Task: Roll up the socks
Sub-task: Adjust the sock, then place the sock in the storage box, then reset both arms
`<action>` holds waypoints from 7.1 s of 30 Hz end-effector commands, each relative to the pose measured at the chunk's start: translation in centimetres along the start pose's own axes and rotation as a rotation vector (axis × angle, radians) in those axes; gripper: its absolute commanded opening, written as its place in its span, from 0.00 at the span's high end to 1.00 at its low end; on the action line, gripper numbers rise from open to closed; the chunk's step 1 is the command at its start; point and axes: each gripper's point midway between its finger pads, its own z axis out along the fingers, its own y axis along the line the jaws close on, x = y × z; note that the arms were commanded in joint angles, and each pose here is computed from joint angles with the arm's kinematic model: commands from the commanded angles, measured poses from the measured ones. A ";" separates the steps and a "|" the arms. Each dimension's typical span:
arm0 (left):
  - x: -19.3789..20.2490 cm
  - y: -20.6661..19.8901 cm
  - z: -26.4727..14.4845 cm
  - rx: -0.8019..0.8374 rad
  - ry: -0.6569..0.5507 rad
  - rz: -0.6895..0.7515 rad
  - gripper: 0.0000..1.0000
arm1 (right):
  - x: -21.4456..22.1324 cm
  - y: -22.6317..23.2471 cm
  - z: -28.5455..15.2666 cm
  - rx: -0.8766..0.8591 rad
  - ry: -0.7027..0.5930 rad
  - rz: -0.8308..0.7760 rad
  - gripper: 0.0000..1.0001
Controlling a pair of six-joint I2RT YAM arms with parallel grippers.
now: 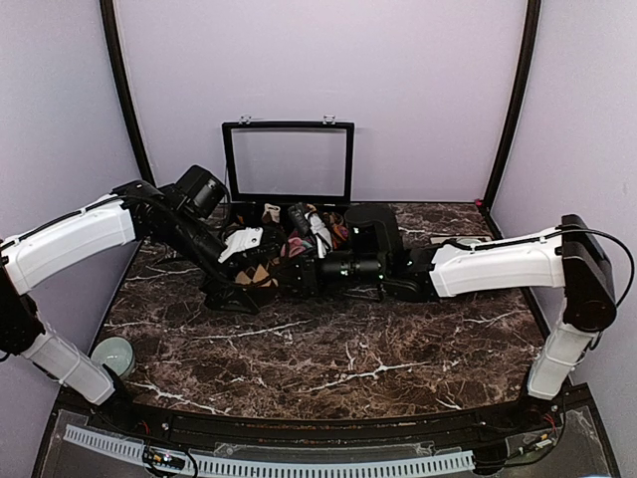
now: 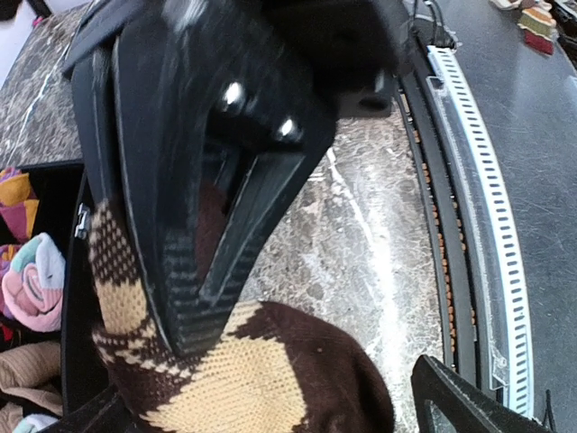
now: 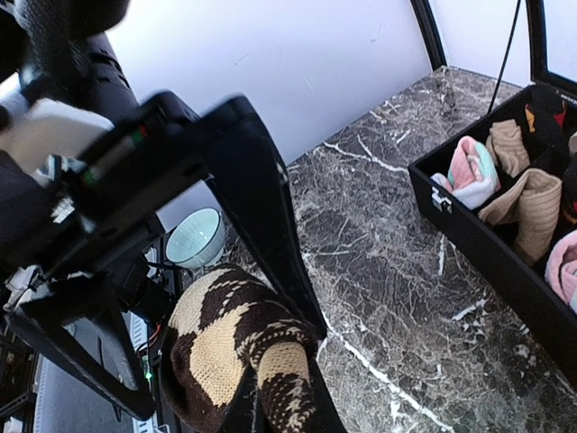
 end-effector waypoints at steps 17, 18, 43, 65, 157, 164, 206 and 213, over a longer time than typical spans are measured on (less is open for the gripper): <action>0.1 5.8 -2.0 -0.366 0.039 0.040 0.06 | -1.6 3.5 -0.1 -0.212 -0.087 0.175 1.00; 0.1 6.0 -2.1 -0.375 0.043 0.043 0.07 | -1.8 3.7 -0.1 -0.234 -0.094 0.188 1.00; -2.2 4.9 -3.4 -0.276 -0.018 -0.001 0.97 | -2.4 4.0 1.3 -0.289 -0.050 0.266 1.00; -2.2 5.1 -4.2 -0.333 -0.026 0.011 1.00 | -4.6 6.4 0.9 -0.447 -0.104 0.250 0.57; 11.9 11.1 -8.2 -0.649 0.095 -0.371 0.01 | 5.0 -25.0 -2.2 0.630 0.832 -0.590 1.00; 11.0 11.7 -9.5 -0.714 0.056 -0.360 0.01 | 5.1 -27.4 -3.6 0.678 0.847 -0.584 1.00; 23.0 20.7 -12.4 -0.974 -0.212 -0.790 0.01 | -4.1 -24.3 -35.7 1.153 -0.450 0.096 0.00; 24.8 19.8 -10.1 -0.997 -0.352 -0.757 0.01 | 6.8 -24.3 -46.9 1.674 -0.697 0.173 0.00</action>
